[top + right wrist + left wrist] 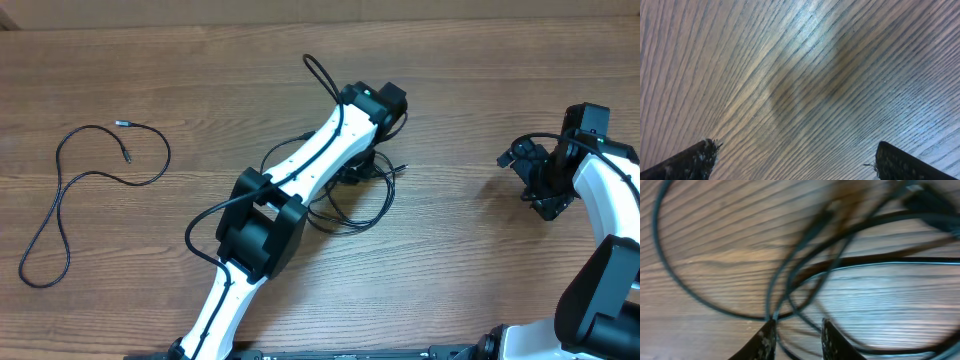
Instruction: Untangle cables
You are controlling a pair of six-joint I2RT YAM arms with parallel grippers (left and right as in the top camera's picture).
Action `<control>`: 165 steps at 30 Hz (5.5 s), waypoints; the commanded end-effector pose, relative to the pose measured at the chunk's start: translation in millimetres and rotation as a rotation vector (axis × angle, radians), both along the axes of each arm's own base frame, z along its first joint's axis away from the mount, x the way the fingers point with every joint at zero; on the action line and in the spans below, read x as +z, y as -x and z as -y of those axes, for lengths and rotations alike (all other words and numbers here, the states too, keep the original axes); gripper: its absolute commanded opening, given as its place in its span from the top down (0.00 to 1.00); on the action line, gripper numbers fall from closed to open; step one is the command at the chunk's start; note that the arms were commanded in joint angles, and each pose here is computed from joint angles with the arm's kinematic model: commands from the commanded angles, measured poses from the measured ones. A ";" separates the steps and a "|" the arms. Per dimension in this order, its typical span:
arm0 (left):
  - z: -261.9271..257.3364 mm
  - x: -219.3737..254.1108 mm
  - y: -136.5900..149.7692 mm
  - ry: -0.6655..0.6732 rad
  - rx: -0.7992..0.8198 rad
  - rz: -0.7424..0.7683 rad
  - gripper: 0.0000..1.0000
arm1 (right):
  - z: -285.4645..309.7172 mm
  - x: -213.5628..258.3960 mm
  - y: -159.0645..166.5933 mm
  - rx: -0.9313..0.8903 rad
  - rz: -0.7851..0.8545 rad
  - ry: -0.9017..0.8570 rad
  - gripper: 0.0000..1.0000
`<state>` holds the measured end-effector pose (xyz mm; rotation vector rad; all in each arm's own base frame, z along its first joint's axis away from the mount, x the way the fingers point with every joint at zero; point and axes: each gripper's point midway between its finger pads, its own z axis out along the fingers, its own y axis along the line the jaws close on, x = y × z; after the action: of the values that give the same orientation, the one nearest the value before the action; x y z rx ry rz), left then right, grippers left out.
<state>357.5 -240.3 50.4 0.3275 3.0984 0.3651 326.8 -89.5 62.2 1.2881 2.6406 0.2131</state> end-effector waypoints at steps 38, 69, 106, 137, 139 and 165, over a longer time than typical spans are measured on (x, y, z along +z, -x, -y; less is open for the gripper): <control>-0.2 -42.7 -21.7 0.080 0.024 0.044 0.81 | 1.3 -0.3 0.8 -0.004 0.001 0.007 0.00; 5.7 -42.3 -23.8 0.128 -0.008 0.029 0.96 | 1.3 -0.3 0.8 -0.004 0.001 0.007 0.00; -49.7 148.5 -45.6 0.787 -0.187 0.066 0.53 | -98.0 41.1 -11.2 0.118 0.150 -0.600 0.00; -29.9 -5.7 -36.4 0.577 -0.025 0.068 0.50 | -73.6 19.4 2.5 0.074 0.051 -0.426 0.00; -28.4 -13.7 -36.8 0.590 -0.007 0.078 0.50 | -73.6 19.4 2.5 0.074 0.051 -0.426 0.00; -20.4 -41.6 -40.3 0.649 -0.032 0.148 0.78 | -68.5 16.1 4.9 0.066 0.034 -0.393 0.00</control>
<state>400.2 -214.6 7.7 0.3025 2.8543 -0.5528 324.3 -18.5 80.2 1.2810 2.6946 0.8232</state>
